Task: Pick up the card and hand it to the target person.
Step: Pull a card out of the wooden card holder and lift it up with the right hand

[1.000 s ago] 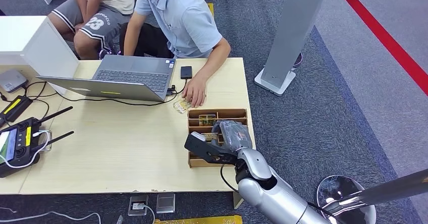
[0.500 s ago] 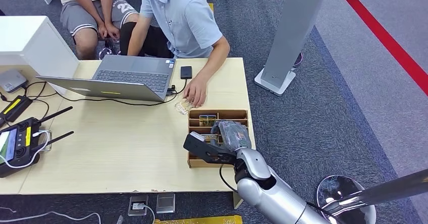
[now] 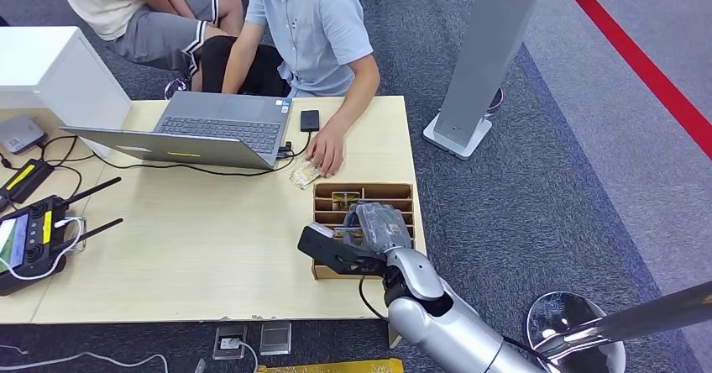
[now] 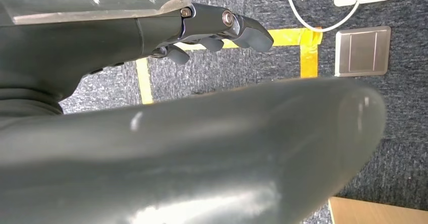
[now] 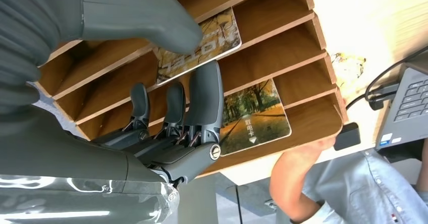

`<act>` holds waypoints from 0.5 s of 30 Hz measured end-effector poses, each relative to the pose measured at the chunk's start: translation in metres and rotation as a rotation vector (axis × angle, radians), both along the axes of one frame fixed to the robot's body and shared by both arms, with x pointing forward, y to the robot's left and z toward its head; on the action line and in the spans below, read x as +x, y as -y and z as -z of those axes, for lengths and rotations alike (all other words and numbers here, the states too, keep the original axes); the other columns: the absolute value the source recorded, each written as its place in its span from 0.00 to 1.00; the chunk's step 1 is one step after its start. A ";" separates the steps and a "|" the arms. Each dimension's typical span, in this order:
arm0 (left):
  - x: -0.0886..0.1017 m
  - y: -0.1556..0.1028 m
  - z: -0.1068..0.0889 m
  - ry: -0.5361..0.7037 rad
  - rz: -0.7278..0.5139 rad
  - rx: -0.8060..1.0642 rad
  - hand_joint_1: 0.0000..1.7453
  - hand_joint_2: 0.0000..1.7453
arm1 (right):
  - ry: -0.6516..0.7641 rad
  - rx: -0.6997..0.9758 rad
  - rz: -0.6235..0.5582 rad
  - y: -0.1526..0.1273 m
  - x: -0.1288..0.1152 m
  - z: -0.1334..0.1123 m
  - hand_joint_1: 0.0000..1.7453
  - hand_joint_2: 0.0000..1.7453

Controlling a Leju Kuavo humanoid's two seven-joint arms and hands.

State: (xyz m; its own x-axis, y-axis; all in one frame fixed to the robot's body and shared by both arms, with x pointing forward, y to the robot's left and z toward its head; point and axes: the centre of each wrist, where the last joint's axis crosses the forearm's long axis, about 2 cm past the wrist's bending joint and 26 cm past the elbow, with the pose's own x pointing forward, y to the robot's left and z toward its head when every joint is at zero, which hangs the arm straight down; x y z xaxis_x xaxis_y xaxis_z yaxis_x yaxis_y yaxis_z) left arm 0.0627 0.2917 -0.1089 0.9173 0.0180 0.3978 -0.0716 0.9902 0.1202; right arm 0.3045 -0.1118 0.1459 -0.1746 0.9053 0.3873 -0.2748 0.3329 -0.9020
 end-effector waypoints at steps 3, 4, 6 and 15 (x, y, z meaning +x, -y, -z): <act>0.000 0.000 0.000 0.000 0.000 0.000 0.00 0.00 | -0.003 0.001 -0.004 -0.002 0.000 0.001 0.64 1.00; 0.000 0.000 0.000 0.000 0.000 0.000 0.00 0.00 | -0.003 0.002 -0.005 -0.002 0.000 0.001 0.68 1.00; 0.000 0.000 0.000 0.000 0.000 0.000 0.00 0.00 | -0.004 0.002 -0.006 -0.003 0.001 0.001 0.76 1.00; 0.000 0.000 0.000 -0.001 -0.003 -0.001 0.00 0.00 | -0.009 0.002 -0.011 -0.005 0.002 0.001 1.00 1.00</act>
State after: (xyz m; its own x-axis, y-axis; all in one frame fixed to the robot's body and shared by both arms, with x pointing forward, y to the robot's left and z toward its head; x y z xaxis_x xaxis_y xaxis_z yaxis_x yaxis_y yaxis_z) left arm 0.0624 0.2913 -0.1089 0.9176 0.0216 0.3968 -0.0749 0.9900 0.1194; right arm 0.3070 -0.1068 0.1447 -0.1808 0.9026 0.3908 -0.2865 0.3318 -0.8988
